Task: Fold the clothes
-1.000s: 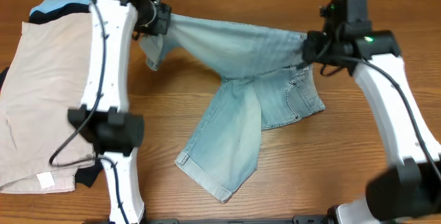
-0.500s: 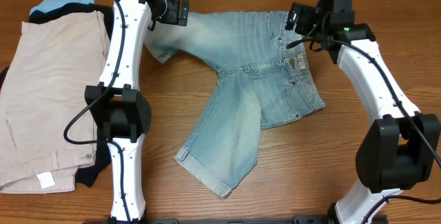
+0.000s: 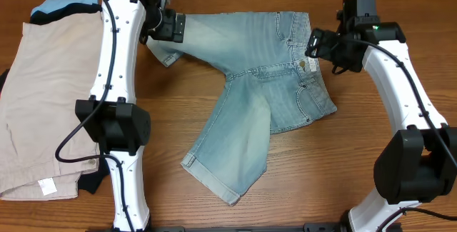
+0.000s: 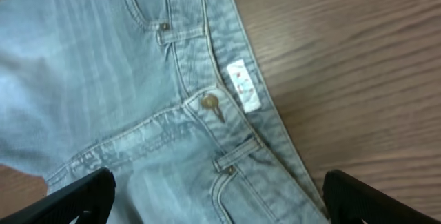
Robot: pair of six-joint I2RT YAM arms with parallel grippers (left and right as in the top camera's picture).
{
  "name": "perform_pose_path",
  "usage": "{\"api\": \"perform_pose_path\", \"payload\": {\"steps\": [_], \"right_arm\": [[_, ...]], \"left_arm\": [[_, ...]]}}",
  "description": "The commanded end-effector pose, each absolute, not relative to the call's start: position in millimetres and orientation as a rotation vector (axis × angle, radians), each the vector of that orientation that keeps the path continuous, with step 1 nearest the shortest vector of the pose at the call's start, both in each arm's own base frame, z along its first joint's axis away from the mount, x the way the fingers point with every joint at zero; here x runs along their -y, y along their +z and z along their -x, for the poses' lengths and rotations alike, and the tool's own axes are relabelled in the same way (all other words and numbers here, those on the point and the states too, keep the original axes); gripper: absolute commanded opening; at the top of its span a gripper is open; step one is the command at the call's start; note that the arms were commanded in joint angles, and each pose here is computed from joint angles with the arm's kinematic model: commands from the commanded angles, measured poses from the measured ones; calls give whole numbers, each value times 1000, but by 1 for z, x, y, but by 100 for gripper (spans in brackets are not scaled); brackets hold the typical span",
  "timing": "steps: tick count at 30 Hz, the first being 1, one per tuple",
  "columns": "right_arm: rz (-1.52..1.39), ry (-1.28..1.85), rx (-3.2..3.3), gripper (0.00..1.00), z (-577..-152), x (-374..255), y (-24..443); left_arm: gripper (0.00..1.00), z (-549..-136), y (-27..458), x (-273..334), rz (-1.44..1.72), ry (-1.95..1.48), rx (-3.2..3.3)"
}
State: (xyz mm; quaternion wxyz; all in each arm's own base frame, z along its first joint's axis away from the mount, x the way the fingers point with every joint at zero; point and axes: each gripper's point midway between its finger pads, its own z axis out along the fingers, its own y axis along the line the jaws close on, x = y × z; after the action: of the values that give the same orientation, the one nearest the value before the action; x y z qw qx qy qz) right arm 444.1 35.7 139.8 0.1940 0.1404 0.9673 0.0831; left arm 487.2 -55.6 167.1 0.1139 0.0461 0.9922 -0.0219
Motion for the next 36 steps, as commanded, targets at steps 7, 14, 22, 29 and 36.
{"api": "perform_pose_path", "payload": {"steps": [7, 14, 22, 29, 36], "right_arm": [[-406, 259, -2737, 91, -430, -39, 126], [-412, 255, -2761, 91, -424, -38, 118], [-437, 259, -2778, 91, -419, -39, 116], [-440, 256, -2788, 91, -417, -39, 116], [-444, 250, -2810, 91, -412, -38, 114]], "left_arm": [[55, -472, 93, 48, -132, 9, -3053], [54, -497, 61, 52, -294, 8, -2945], [20, -507, 39, 54, -492, 36, -2871], [40, -502, 23, 55, -501, 30, -2884], [31, -497, 12, 54, -501, 30, -2898]]}}
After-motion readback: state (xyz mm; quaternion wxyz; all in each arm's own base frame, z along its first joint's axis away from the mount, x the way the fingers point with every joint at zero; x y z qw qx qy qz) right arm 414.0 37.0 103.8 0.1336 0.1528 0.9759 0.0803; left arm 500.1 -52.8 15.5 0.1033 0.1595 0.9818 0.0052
